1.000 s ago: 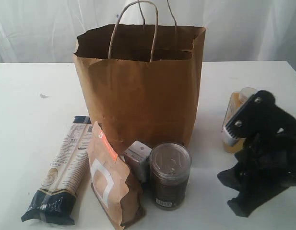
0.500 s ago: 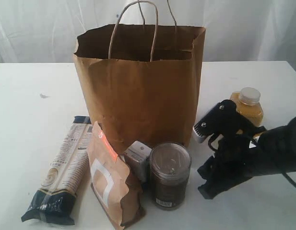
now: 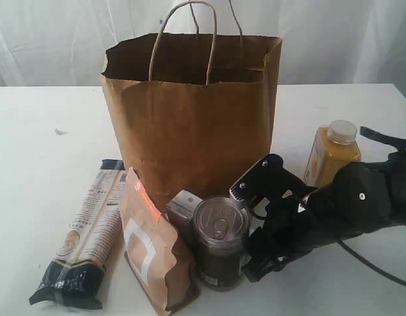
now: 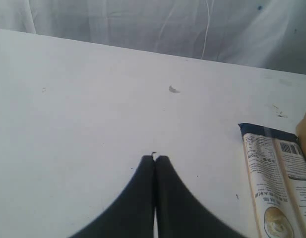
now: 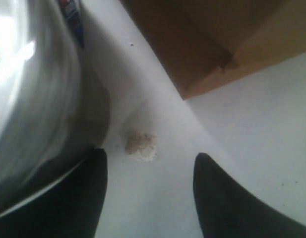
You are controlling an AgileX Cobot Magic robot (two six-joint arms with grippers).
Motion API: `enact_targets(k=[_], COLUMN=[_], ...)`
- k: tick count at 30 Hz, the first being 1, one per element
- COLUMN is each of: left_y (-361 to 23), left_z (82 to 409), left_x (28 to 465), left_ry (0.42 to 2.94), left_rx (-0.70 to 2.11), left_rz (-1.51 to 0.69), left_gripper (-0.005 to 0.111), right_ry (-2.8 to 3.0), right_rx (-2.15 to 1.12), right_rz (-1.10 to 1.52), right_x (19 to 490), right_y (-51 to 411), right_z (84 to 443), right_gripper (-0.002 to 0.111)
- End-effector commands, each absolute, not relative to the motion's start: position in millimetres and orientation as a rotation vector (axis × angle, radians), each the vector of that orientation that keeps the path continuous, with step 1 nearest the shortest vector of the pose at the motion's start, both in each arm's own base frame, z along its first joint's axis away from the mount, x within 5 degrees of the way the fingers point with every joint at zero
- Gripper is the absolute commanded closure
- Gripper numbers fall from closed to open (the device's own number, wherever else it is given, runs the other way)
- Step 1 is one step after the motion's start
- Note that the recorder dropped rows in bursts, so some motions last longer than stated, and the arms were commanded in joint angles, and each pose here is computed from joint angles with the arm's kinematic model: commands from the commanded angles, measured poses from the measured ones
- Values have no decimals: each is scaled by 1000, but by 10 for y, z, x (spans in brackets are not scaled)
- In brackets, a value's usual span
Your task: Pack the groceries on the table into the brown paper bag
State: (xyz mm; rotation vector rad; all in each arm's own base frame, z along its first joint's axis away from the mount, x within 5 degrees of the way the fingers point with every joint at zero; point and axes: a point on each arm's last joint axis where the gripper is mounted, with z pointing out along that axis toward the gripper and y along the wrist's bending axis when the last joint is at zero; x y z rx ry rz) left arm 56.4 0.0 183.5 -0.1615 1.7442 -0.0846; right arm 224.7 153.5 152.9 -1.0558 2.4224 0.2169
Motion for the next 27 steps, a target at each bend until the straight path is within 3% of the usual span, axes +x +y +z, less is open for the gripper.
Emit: enact_targets(k=[1,19,27], left_y=[-4,-4,-4], left_z=[1826,1826,1826], left_x=[562,562,562], left_ry=[1741,1741,1741], left_rx=[-159,-159,-159], left_rz=[-93,-93,-93], left_gripper=[107,107,107], right_ry=[2397,2464,2490], right_rx=[-1033,-1014,-1009], right_rz=[228,210,218], right_x=[2278,2388,2374], right_y=[1622,1683,1681], right_z=[1526,1272,1249], right_gripper=[58,60,85])
